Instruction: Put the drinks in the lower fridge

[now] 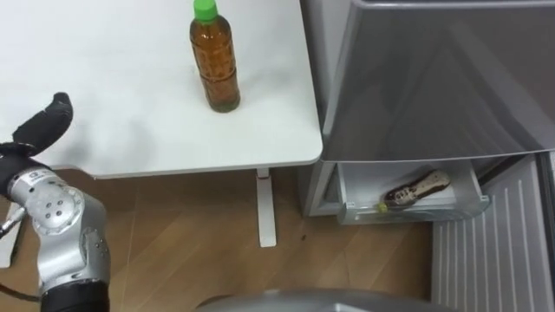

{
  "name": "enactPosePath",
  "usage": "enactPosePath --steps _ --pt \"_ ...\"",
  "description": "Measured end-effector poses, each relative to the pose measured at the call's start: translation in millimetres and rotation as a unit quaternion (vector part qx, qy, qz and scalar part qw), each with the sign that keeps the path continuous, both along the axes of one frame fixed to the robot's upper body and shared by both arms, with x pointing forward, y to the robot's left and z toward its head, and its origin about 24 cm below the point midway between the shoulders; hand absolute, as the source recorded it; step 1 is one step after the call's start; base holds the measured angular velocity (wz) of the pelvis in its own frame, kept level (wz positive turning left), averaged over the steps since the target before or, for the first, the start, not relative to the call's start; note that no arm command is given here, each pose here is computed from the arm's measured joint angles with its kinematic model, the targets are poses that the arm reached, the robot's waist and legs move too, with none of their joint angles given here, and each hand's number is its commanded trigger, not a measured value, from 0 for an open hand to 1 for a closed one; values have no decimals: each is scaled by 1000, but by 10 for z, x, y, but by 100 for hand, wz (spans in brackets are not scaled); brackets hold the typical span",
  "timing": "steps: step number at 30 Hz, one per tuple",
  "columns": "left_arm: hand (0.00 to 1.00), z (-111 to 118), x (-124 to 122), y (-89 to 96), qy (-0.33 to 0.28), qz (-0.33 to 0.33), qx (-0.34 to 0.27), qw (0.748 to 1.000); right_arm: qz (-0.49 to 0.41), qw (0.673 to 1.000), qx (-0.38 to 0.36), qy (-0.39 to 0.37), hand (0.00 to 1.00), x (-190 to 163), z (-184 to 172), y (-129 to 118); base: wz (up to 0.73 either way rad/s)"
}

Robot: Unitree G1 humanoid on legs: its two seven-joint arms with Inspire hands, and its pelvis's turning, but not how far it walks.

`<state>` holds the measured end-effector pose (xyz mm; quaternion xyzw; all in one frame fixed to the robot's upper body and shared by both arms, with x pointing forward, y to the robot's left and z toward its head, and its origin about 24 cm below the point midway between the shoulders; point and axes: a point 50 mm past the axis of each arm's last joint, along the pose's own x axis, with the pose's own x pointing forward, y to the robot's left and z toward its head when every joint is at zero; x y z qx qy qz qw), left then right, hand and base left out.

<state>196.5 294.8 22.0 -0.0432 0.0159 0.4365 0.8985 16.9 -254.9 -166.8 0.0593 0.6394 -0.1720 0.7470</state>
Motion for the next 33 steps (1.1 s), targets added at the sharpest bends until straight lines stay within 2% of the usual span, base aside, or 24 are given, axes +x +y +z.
enactPosePath --steps 5,13,20,33 --pt "0 104 87 -90 -32 -77 -2 997 1 1000 15 -5 0 -2 -1 13 0" --pt "0 93 145 -163 -23 -152 -8 988 7 1000 17 -14 0 32 3 9 2" --pt "0 165 284 -311 -24 -228 -4 973 6 1000 15 -12 0 14 23 -59 0" --pt "0 134 320 -418 -8 -290 -12 957 49 998 9 38 0 -102 20 -80 0"
